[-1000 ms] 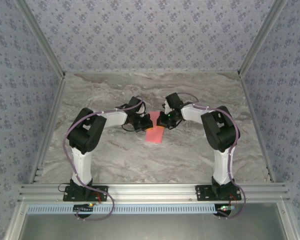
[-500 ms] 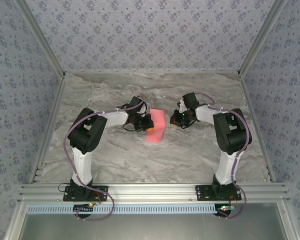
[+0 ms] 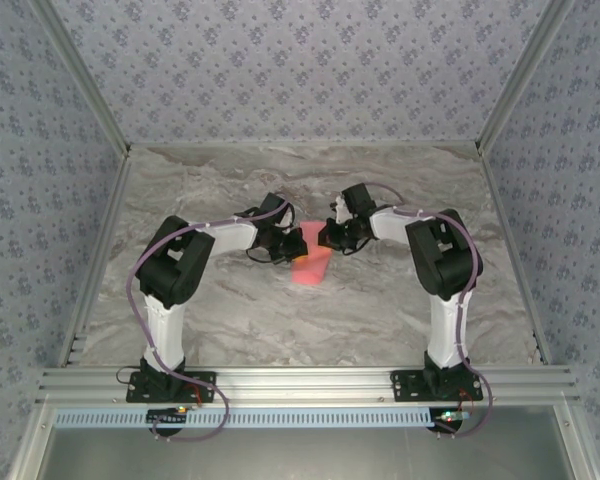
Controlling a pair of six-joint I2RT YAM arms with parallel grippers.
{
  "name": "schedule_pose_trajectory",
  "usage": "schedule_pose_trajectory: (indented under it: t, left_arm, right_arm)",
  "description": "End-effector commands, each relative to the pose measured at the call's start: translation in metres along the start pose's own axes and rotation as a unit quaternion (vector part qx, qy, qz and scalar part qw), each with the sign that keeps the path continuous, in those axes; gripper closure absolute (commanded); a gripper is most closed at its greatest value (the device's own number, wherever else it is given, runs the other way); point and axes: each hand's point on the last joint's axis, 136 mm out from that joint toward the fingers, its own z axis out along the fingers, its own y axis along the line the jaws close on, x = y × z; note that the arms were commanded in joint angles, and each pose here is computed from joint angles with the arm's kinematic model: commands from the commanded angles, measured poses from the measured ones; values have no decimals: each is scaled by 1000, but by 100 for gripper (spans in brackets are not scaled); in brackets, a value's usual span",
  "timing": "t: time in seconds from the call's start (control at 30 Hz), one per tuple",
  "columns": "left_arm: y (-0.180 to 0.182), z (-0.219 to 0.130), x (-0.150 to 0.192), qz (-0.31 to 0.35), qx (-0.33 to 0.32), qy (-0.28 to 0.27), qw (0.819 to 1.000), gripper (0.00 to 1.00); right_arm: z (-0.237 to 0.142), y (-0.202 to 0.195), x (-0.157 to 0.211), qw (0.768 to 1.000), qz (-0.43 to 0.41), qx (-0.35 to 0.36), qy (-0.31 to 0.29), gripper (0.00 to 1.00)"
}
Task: Fold a paper plane with a square sheet of paper (pick it up from the middle)
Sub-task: Fold the square sheet of paper in half at the center of the table.
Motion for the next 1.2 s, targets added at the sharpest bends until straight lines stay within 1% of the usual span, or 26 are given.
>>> schedule_pose_trajectory:
  t: [0.0, 0.07, 0.13, 0.2, 0.27, 0.37, 0.47, 0.6, 0.73, 0.9, 1.07, 1.17]
  left_arm:
    - [129, 15, 77, -88, -219, 96, 967, 100]
    - [132, 15, 79, -90, -220, 97, 966, 100]
    - [132, 15, 81, -90, -218, 97, 967, 100]
    - [131, 15, 80, -89, -216, 96, 968, 100]
    - [130, 15, 79, -88, -214, 94, 968, 100]
    - [129, 16, 78, -87, -213, 93, 969, 100]
    - [129, 16, 77, -86, -213, 91, 969, 100]
    - [129, 16, 78, -86, -214, 92, 969, 100]
    - [131, 15, 80, -86, -216, 94, 968, 100]
    - [132, 15, 82, -86, -217, 96, 968, 100]
    - [131, 15, 82, -85, -215, 97, 968, 100]
    - [130, 14, 82, -83, -215, 96, 968, 100]
  right_arm:
    - [-11, -45, -25, 998, 27, 49, -36, 100]
    - [-27, -64, -37, 995, 42, 64, -60, 100]
    - [-41, -68, -48, 994, 45, 65, -79, 100]
    - [-51, -58, -55, 994, 29, 62, -88, 100]
    - [-55, -38, -57, 995, 10, 42, -92, 100]
    - [-48, -6, -46, 997, -16, 13, -78, 100]
    - [-33, 14, -35, 998, -34, -11, -59, 100]
    - [-12, 17, -31, 999, -30, -20, -37, 100]
    - [-1, 8, -39, 999, -19, -17, -35, 100]
    - [-1, -27, -62, 998, 21, 15, -57, 100]
    - [-16, -62, -85, 993, 42, 61, -88, 100]
    - [-36, -59, -100, 990, 37, 66, -116, 100]
